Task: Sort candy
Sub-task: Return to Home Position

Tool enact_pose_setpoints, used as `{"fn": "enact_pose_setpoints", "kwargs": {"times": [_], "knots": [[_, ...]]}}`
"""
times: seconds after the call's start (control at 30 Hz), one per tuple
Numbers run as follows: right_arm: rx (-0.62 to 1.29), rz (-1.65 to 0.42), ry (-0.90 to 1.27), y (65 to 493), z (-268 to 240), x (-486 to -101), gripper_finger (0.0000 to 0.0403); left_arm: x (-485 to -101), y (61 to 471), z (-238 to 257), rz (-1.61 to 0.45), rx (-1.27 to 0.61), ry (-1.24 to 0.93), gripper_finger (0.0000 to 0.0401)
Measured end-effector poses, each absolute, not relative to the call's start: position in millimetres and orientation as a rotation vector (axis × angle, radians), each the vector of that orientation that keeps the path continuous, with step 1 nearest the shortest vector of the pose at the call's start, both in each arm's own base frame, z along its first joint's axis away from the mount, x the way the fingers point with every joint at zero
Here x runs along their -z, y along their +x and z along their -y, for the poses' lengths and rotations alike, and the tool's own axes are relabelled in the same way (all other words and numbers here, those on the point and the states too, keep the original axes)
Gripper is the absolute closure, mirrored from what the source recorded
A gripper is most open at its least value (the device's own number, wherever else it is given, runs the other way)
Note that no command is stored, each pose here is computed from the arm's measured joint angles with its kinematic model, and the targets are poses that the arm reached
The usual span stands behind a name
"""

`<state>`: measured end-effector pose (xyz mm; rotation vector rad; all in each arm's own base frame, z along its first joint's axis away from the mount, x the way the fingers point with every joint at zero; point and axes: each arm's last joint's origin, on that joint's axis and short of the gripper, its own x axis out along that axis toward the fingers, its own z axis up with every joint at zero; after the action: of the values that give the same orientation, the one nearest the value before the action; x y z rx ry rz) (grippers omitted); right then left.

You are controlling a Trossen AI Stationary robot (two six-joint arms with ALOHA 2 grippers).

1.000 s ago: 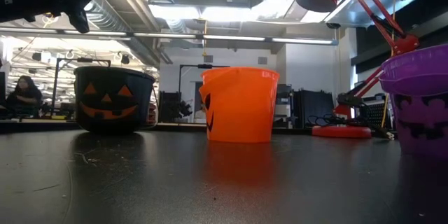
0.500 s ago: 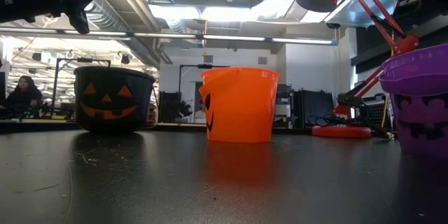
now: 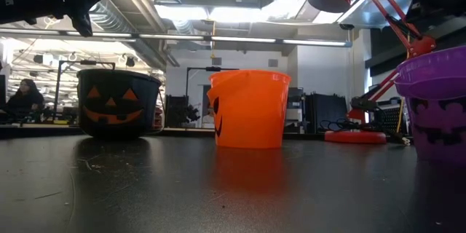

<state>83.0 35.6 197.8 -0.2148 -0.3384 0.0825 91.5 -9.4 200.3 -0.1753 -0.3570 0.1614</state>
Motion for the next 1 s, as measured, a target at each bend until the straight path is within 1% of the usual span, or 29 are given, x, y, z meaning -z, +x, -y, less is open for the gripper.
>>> {"fn": "enact_pose_setpoints", "kwargs": {"times": [0.2, 0.4, 0.6, 0.83, 1.0], "knots": [[-0.144, 0.353, -0.209, 88, -28, -197, 0.0402, -200, 92, 9, 0.355, -0.160, -0.185, 0.0401], [-0.086, 0.315, -0.202, 92, -16, -194, 0.0402, -199, 92, 10, 0.348, -0.156, -0.205, 0.0401], [-0.143, 0.317, -0.170, 93, -9, -194, 0.0402, -198, 93, 10, 0.329, -0.142, -0.204, 0.0401], [-0.068, 0.288, -0.174, 94, 0, -192, 0.0402, -197, 93, 10, 0.323, -0.130, -0.199, 0.0401], [-0.083, 0.284, -0.143, 93, 3, -192, 0.0402, -195, 93, 11, 0.304, -0.130, -0.193, 0.0401]]}}
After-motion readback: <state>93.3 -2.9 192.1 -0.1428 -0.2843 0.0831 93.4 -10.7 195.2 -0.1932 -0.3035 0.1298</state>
